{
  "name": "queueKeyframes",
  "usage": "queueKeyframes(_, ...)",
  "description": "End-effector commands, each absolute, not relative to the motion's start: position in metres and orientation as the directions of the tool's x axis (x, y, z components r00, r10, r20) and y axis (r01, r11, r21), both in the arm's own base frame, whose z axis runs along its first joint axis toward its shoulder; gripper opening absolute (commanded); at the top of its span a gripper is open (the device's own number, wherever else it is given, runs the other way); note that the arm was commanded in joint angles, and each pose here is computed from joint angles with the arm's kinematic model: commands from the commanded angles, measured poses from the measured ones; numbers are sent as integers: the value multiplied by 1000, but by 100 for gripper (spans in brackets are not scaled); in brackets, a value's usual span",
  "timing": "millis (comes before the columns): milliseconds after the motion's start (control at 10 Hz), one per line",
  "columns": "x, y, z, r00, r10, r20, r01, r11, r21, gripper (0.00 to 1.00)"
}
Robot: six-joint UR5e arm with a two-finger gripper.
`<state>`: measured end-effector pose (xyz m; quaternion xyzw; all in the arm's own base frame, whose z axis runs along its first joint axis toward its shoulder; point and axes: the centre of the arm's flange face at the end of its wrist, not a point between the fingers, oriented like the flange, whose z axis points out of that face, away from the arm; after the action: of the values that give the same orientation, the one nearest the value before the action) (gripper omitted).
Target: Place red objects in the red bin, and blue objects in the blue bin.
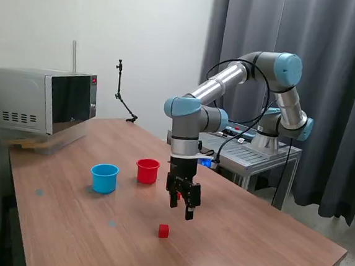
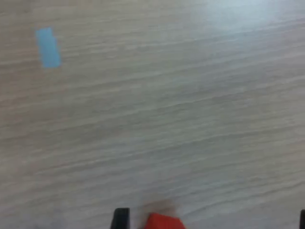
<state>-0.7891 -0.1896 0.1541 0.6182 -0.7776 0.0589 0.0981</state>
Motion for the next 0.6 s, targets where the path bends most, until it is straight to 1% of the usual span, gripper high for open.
queueKeyframes(0,-800,-202,153,-218,-950,224,-971,234,47,100)
queueKeyframes(100,-809,-199,139,-238,-949,207,-967,251,40,100)
queueKeyframes(200,-814,-195,129,-251,-956,153,-964,261,52,100)
queueKeyframes(300,-816,-189,130,-255,-962,98,-962,263,77,100)
queueKeyframes(400,-818,-184,134,-262,-963,61,-959,267,92,100)
queueKeyframes(500,-817,-176,130,-277,-961,-14,-958,275,83,100)
